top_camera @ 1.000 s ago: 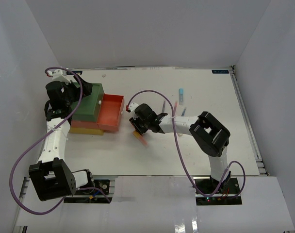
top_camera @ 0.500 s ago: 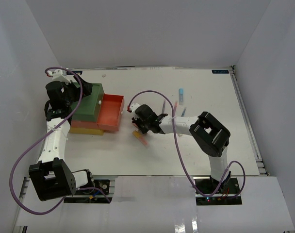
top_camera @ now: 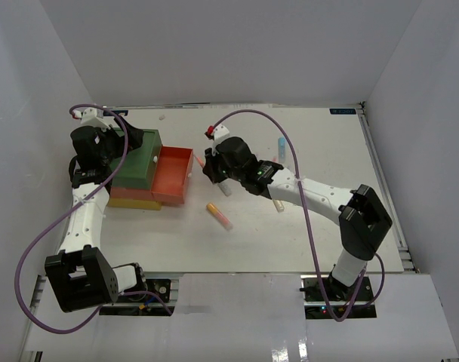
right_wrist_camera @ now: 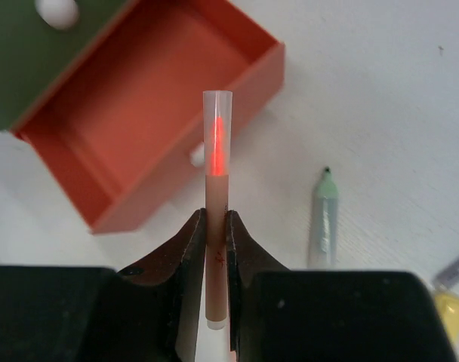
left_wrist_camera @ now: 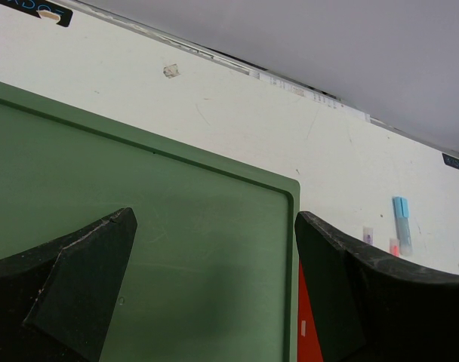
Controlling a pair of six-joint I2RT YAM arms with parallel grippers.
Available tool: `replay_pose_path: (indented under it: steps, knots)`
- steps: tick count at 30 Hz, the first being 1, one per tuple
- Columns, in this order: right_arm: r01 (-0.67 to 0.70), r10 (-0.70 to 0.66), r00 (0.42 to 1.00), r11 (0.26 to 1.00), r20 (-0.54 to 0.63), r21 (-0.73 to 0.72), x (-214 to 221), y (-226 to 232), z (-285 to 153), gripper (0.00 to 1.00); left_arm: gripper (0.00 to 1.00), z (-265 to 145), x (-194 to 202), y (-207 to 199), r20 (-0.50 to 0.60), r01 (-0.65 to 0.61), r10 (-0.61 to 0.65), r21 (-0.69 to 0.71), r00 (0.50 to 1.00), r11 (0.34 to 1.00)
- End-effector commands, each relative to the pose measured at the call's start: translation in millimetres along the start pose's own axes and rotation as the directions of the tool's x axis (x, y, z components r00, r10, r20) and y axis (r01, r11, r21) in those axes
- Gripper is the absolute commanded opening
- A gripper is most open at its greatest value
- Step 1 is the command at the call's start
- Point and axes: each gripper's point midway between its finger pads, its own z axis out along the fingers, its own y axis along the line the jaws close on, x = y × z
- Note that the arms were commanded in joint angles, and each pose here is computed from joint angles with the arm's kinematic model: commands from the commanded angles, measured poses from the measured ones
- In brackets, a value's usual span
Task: Sort the stationery into containers
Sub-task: Pick up the pen from the center of the board, then place the pen in the drawer.
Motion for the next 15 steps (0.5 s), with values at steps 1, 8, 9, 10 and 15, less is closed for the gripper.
replay_pose_path:
  steps: [1,8,9,10,15]
  knots:
    - [-0.131,0.157,0.975,0.977,0.156,-0.166,-72,44,-1,0.11,0.98,-5,48,14,-0.154,0.066,-0.073,-0.049,0.985,0.997]
    - [-0.353,0.439,0.873,0.869,0.212,-0.346,-107,80,24,0.13,0.98,-5,47,13,-0.151,0.065,-0.072,-0.048,0.986,0.997]
    - [-0.381,0.462,0.865,0.858,0.195,-0.344,-102,82,35,0.13,0.98,-5,47,13,-0.151,0.064,-0.07,-0.048,0.986,0.997]
    - [-0.393,0.474,0.859,0.852,0.192,-0.346,-102,84,39,0.13,0.98,-6,47,14,-0.15,0.064,-0.071,-0.049,0.986,0.997]
    - [-0.401,0.484,0.857,0.841,0.175,-0.364,-101,100,55,0.3,0.98,-6,46,13,-0.147,0.063,-0.069,-0.046,0.987,0.997]
